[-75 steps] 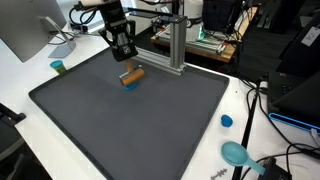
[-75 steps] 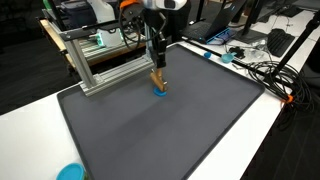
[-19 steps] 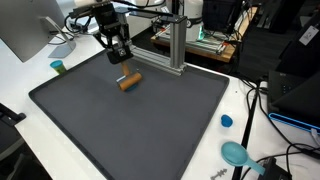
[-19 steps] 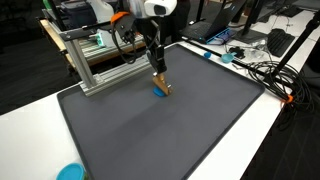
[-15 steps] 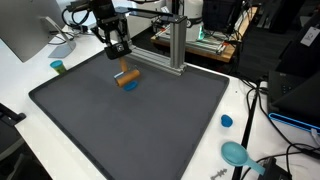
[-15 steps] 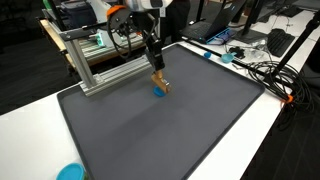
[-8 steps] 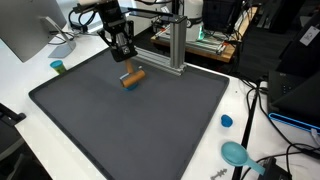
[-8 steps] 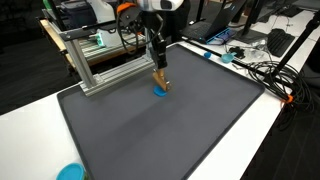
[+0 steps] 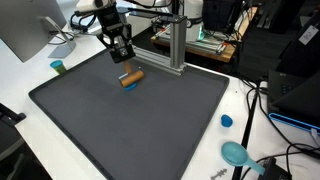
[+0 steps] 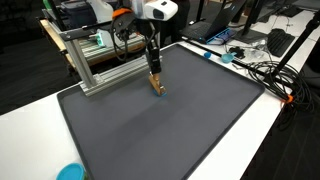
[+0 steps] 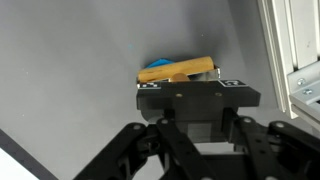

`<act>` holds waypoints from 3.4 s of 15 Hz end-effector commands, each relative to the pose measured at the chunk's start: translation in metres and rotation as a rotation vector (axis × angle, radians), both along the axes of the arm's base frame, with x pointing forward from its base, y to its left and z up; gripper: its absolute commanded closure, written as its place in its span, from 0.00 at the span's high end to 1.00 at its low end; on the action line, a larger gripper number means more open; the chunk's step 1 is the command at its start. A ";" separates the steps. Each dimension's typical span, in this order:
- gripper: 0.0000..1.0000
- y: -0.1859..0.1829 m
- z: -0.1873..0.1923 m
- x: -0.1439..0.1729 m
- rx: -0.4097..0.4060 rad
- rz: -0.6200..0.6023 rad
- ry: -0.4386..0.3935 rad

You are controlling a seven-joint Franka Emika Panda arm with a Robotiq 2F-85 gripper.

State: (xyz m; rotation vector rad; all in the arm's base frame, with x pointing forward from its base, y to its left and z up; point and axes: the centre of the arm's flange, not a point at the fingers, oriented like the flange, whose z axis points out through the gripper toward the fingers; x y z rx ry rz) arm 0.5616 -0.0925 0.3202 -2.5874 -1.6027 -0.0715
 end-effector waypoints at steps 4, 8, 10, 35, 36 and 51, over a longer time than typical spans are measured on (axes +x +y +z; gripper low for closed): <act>0.22 -0.011 0.019 0.006 0.023 -0.020 -0.050; 0.22 -0.011 0.020 0.016 0.025 -0.019 -0.062; 0.22 -0.007 0.014 0.019 0.030 -0.013 -0.057; 0.22 0.037 0.034 -0.005 -0.005 0.022 -0.039; 0.22 0.049 0.052 -0.011 -0.083 0.050 -0.009; 0.22 0.145 0.043 0.053 -0.376 0.049 0.105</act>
